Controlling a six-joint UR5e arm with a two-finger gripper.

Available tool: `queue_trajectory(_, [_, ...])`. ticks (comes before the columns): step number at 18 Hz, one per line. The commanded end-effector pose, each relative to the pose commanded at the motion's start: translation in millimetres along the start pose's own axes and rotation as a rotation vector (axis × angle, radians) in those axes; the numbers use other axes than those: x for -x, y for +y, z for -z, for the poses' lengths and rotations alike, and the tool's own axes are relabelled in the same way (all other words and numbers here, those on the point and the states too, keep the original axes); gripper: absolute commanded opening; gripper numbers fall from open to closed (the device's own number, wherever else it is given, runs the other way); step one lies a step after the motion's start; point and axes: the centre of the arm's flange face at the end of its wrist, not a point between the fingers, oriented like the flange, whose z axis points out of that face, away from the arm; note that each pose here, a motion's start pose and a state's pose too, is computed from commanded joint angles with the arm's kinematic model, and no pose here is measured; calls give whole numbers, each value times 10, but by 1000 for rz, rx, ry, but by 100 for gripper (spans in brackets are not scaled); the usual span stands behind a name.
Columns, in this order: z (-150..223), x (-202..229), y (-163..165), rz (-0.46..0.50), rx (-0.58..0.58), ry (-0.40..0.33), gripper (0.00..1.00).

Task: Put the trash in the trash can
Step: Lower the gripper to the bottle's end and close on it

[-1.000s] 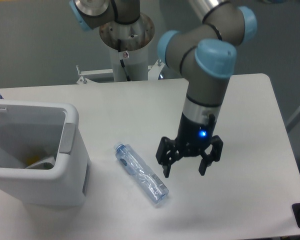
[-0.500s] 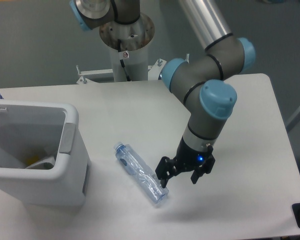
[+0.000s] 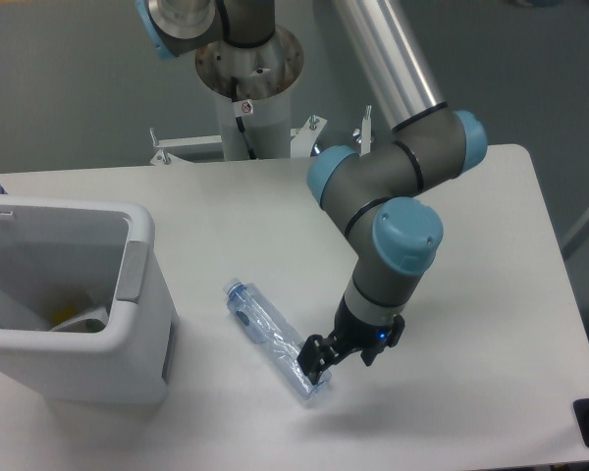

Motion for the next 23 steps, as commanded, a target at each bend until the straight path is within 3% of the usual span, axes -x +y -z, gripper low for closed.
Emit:
queue_trajectory(4, [-135,-83,71,5,27,-12,100])
queue_trajectory(8, [-431,-69,111,16,69,-88,100])
queue_trajectory(16, [-552,-93,105,11,81,-131,100])
queue_trajectory(23, [-584,-76,83,31,81,-141,72])
